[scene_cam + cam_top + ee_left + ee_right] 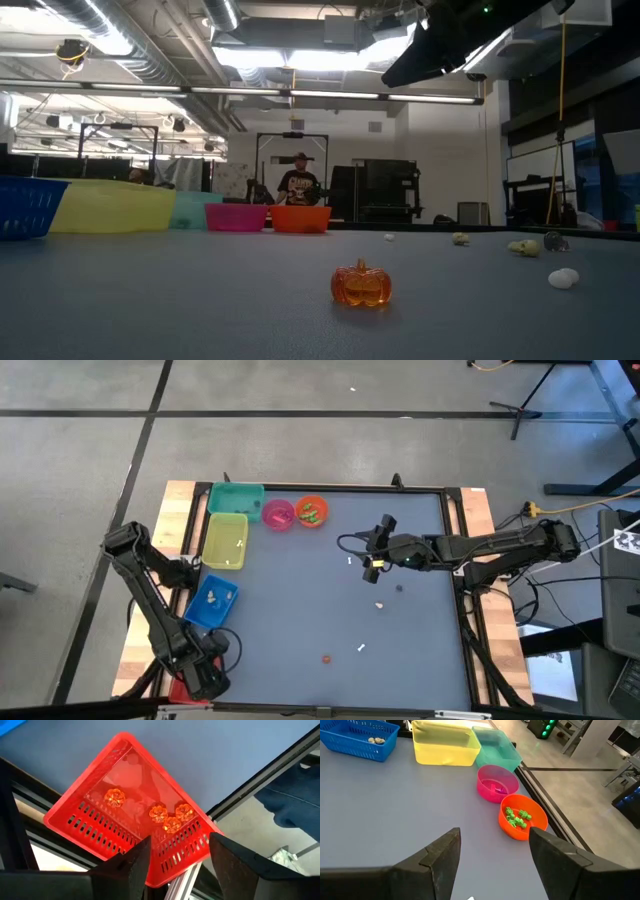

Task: Sort Halloween decoration
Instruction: Put the yellow skull toy into the blue bin

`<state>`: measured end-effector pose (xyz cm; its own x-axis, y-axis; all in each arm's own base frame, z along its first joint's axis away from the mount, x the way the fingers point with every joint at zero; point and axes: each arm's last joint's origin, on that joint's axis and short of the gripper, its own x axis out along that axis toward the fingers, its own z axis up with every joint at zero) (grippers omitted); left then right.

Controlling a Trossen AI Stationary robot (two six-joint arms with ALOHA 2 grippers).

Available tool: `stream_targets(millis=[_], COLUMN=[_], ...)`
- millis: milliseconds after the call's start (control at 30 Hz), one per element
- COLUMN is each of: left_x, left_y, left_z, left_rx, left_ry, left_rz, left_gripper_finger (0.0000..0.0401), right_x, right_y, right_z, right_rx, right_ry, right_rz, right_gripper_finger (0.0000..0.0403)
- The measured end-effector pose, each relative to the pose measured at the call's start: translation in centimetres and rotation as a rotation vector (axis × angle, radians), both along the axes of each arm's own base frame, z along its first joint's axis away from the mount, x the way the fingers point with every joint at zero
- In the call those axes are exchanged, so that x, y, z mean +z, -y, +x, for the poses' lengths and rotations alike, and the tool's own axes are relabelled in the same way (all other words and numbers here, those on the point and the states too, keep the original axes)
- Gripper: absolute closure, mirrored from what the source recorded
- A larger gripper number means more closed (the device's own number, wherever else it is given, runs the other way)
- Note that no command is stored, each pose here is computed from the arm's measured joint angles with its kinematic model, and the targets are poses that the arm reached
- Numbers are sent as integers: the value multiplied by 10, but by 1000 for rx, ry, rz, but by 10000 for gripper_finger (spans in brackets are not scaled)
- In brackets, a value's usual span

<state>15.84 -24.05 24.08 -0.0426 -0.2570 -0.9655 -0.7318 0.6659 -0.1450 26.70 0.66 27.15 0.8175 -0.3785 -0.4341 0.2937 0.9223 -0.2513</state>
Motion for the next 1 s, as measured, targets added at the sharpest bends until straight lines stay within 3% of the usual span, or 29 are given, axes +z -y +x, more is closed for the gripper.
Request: stream_targets(millis=[167,400,633,1000], left_x=[0,0,0,0], left_y=[-8,-31,-58,-95], left_z=[11,39,65,92], left_rx=[34,-30,-129,-266], left_ry=[60,199,247,291], left_rz=[39,136,180,216], left_gripper_finger=[216,216,216,216], right_x=[-2,-6,-17,-38], right_y=[0,0,-4,-3], right_z=[-1,-3,-10,-33], right_rx=[0,11,98,-29], right_ry=[-25,-73,-189,-460], right_rz=[-1,3,162,278], right_gripper_finger=[168,169,169,169])
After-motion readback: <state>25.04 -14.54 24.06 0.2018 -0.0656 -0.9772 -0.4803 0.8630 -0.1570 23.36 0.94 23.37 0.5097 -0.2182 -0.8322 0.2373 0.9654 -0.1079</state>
